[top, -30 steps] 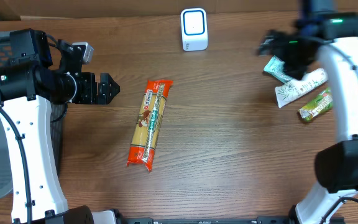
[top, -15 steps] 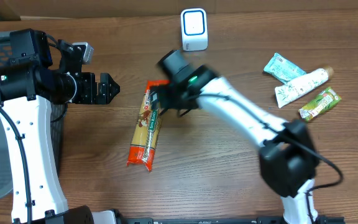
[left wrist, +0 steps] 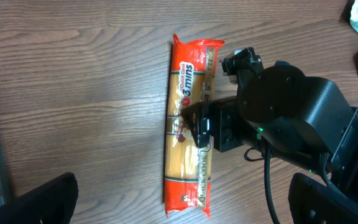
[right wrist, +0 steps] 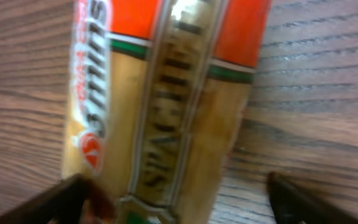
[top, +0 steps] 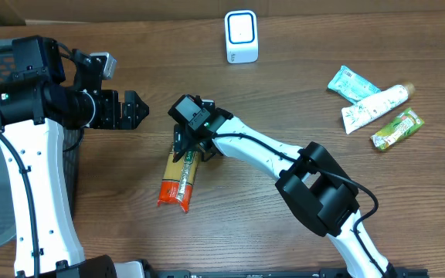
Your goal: Scan the item barcode
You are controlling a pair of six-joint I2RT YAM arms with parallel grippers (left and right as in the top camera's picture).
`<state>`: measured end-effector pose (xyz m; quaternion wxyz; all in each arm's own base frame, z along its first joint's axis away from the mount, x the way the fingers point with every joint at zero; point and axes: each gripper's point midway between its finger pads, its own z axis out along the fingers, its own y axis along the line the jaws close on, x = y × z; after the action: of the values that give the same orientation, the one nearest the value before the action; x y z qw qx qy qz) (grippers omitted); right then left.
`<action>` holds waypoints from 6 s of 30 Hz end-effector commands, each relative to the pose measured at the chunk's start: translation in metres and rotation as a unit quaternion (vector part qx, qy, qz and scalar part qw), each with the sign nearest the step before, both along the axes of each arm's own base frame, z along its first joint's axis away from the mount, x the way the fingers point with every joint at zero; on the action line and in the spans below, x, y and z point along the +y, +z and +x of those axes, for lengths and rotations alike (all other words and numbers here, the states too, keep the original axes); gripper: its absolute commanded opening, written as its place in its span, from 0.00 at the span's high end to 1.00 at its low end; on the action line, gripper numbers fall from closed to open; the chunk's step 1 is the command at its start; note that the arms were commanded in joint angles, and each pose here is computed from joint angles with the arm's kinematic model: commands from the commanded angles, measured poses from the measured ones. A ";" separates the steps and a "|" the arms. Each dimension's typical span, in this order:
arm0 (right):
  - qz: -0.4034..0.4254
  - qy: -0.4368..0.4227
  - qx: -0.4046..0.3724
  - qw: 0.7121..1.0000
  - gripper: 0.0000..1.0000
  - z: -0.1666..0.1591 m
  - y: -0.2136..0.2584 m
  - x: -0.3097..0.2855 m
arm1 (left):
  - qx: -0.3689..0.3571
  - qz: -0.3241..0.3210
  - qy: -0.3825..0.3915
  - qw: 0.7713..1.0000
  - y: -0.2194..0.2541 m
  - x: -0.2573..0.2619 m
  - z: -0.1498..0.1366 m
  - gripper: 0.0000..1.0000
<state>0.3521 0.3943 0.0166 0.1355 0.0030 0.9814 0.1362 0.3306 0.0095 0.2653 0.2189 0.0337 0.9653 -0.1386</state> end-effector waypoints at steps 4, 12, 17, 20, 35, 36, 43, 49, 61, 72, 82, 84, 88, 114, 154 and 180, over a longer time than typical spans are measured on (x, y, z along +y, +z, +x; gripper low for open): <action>-0.021 0.024 0.020 0.999 0.54 -0.007 -0.014 -0.008 | -0.010 0.001 -0.014 1.000 0.004 -0.003 0.002 0.00; -0.056 0.019 0.048 0.997 0.85 -0.002 0.002 -0.052 | -0.010 0.001 -0.014 1.000 0.004 -0.003 0.002 0.00; -0.089 0.067 0.061 0.992 0.83 0.005 0.026 -0.100 | -0.010 0.001 -0.014 1.000 0.004 -0.003 0.002 0.00; -0.104 0.105 0.087 0.985 0.69 0.001 0.028 -0.125 | -0.010 0.001 -0.014 1.000 0.004 -0.003 0.002 0.00; -0.136 0.164 0.050 0.976 0.21 -0.007 0.056 -0.103 | -0.010 0.001 -0.014 1.000 0.004 -0.003 0.002 0.00; -0.145 0.161 0.045 0.975 0.21 -0.011 0.055 -0.098 | -0.010 0.001 -0.014 1.000 0.004 -0.003 0.002 0.00; -0.264 0.135 -0.044 0.954 0.26 -0.025 0.042 -0.094 | -0.010 0.001 -0.014 1.000 0.004 -0.003 0.002 0.00; -0.335 0.122 -0.076 0.931 0.28 -0.023 0.032 -0.117 | -0.010 0.001 -0.014 1.000 0.004 -0.003 0.002 0.00; -0.359 0.159 -0.044 0.919 0.47 -0.039 0.000 -0.136 | -0.010 0.001 -0.014 1.000 0.004 -0.003 0.002 0.01; -0.364 0.171 -0.034 0.915 0.92 -0.041 0.011 -0.137 | -0.010 0.001 -0.014 1.000 0.004 -0.003 0.002 0.01; -0.062 0.237 0.035 0.969 0.96 -0.063 0.074 -0.057 | -0.010 0.001 -0.014 1.000 0.004 -0.003 0.002 0.00; 0.031 0.248 0.065 0.966 0.96 -0.066 0.085 -0.040 | -0.010 0.001 -0.014 1.000 0.004 -0.003 0.002 0.00; 0.197 0.274 0.102 0.936 0.96 -0.066 0.103 -0.018 | -0.010 0.001 -0.014 1.000 0.004 -0.003 0.002 0.00; 0.143 0.074 0.091 0.983 0.46 0.021 0.042 -0.194 | -0.010 0.001 -0.014 1.000 0.004 -0.003 0.002 0.00; -0.015 0.277 0.163 0.947 0.47 -0.125 0.024 -0.101 | -0.010 0.001 -0.014 1.000 0.004 -0.003 0.002 0.01; -0.037 0.048 -0.084 0.995 0.21 0.092 0.033 -0.224 | -0.010 0.001 -0.014 1.000 0.004 -0.003 0.002 0.00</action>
<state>0.4296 0.1676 0.0432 0.1927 -0.0678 0.9774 0.0550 0.3305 0.0094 0.2652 0.2185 0.0336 0.9653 -0.1389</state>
